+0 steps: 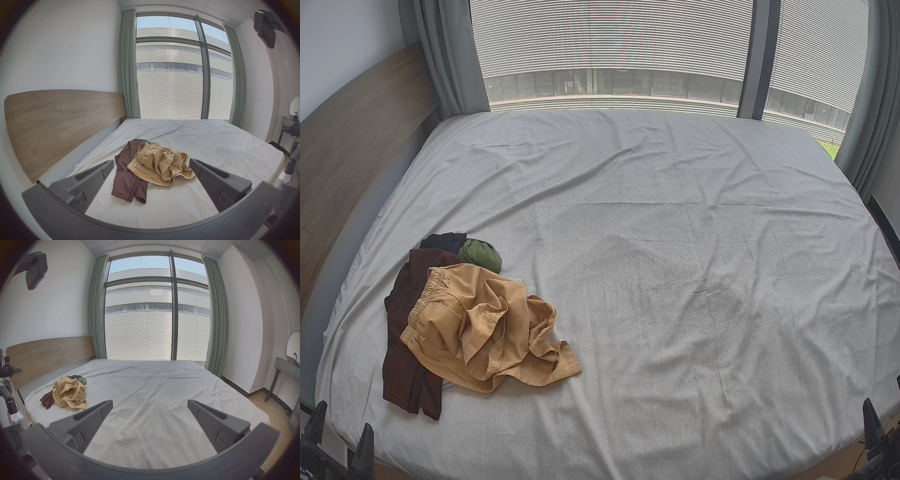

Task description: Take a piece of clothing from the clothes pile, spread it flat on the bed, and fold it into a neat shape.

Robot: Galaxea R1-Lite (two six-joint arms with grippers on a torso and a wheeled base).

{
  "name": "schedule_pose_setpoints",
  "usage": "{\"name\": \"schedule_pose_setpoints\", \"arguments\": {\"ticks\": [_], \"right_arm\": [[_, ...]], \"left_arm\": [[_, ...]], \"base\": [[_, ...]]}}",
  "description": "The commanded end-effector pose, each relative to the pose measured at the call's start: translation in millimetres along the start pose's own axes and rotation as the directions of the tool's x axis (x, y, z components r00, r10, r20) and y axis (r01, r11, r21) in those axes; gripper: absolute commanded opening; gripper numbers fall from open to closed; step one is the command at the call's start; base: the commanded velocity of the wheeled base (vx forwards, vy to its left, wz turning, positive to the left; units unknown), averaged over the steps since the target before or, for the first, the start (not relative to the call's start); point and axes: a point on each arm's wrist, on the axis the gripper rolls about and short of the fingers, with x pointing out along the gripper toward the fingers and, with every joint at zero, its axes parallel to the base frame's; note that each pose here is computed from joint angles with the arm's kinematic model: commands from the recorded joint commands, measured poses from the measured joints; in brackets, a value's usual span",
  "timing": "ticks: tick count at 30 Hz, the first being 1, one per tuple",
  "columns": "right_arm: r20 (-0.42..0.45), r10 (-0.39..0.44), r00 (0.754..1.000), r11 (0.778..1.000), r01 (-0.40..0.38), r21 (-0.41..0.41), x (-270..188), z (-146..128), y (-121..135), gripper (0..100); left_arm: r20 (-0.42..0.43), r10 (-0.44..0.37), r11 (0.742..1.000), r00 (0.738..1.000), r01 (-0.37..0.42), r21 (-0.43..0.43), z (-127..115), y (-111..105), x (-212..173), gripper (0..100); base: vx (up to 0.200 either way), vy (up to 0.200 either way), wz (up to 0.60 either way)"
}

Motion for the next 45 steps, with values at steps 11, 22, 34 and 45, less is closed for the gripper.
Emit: {"name": "schedule_pose_setpoints", "arguments": {"ticks": [11, 22, 34, 45], "right_arm": [[-0.047, 0.166, 0.985, 0.984, -0.163, 0.067, 47.6, 76.6, 1.7, 100], [-0.111, 0.296, 0.949, 0.944, -0.273, 0.183, 144.8, 111.8, 23.5, 100], [-0.192, 0.406, 0.894, 0.888, -0.336, 0.313, 199.1, 111.1, 56.5, 100], [-0.34, 0.498, 0.797, 0.846, -0.361, 0.393, 237.9, 79.0, 77.9, 100]], "left_arm": [[-0.005, 0.0, 1.0, 1.0, 0.0, 0.002, -5.2, -0.1, 0.3, 100], [-0.005, -0.003, 1.0, 1.0, 0.003, -0.001, -5.2, -0.1, 0.3, 100], [-0.005, -0.005, 1.0, 1.0, 0.005, -0.001, -5.2, -0.1, 0.3, 100], [-0.005, -0.006, 1.0, 1.0, 0.006, -0.001, -5.2, -0.1, 0.3, 100]], "base": [[0.0, 0.0, 0.0], [0.0, 0.0, 0.0], [0.0, 0.0, 0.0], [0.0, 0.0, 0.0]]}}
